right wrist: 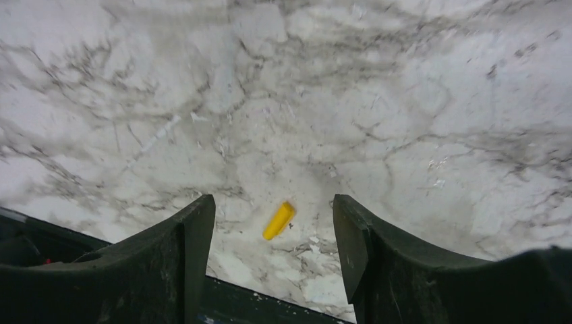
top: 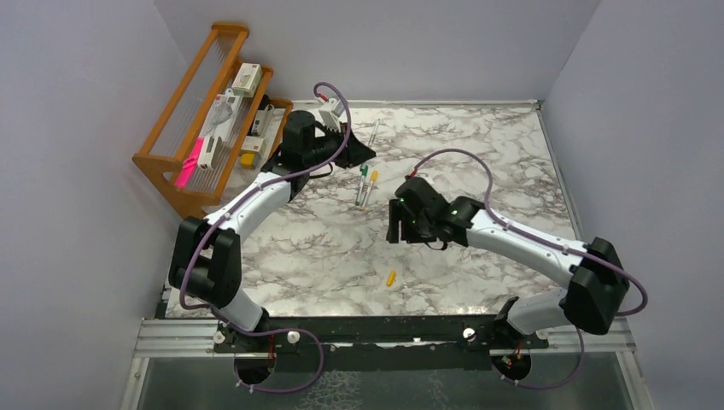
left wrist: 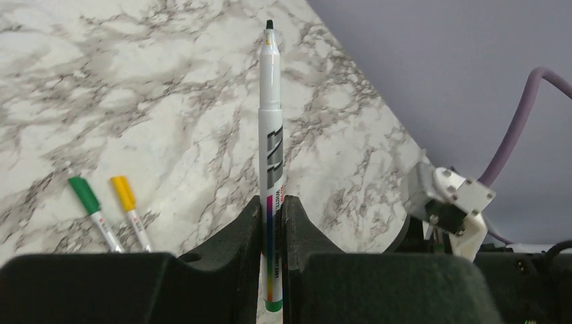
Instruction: Insert the pens into the pen caps
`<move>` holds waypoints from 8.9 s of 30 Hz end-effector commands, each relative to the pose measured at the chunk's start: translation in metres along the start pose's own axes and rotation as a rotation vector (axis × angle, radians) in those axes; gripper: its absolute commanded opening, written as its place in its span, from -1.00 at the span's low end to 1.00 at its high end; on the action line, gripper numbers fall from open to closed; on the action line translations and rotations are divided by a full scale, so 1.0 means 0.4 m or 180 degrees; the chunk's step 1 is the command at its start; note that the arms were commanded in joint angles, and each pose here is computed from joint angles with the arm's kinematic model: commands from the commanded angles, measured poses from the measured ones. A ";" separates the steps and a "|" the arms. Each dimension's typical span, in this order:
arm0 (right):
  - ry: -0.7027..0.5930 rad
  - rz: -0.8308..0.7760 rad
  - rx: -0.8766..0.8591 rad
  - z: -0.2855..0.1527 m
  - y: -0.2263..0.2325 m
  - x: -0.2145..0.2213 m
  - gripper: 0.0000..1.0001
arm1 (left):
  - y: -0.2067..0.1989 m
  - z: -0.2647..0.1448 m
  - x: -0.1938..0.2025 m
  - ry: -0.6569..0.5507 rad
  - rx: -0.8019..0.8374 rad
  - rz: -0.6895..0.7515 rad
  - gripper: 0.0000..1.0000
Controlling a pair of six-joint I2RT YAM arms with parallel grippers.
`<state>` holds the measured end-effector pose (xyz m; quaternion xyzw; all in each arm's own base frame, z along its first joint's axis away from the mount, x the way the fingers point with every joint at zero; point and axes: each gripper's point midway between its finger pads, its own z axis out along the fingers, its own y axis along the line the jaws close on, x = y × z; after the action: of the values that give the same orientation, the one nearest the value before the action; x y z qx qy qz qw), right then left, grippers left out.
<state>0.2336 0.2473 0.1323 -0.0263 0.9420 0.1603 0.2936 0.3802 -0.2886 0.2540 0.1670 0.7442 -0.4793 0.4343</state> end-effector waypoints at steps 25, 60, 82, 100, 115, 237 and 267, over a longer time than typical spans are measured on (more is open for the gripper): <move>0.1543 -0.0204 0.0233 0.114 0.027 0.317 -0.03 | 0.073 -0.027 0.079 0.0228 -0.0477 -0.0051 -1.00; 0.0356 0.0176 0.0585 0.050 0.016 0.079 -0.98 | 0.001 -0.007 0.074 0.0196 0.0110 -0.0283 -1.00; -0.2570 0.1029 -0.1037 -0.350 -0.001 -0.565 -0.98 | -0.243 0.028 0.009 0.0014 0.1023 0.0030 -1.00; -0.2513 0.0681 -0.1482 -0.386 0.067 -0.555 -0.98 | -0.310 0.072 0.039 0.0138 0.1248 0.0078 -1.00; -0.2745 0.0898 -0.1048 -0.397 0.001 -0.585 -0.98 | -0.323 0.053 0.045 0.0117 0.1274 0.0184 -1.00; -0.1374 0.1272 -0.0603 -0.229 -0.102 -0.267 -0.16 | 0.276 0.170 0.298 0.1214 -0.1599 0.0256 -0.95; -0.1163 0.1290 -0.0317 -0.179 -0.152 -0.199 -0.17 | 0.252 0.141 0.247 0.1208 -0.1721 0.0180 -0.46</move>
<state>0.2714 0.1755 0.2188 0.1648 0.8472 0.2896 0.4139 0.4023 -0.3041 0.0430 0.1532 0.9363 -0.1986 0.2456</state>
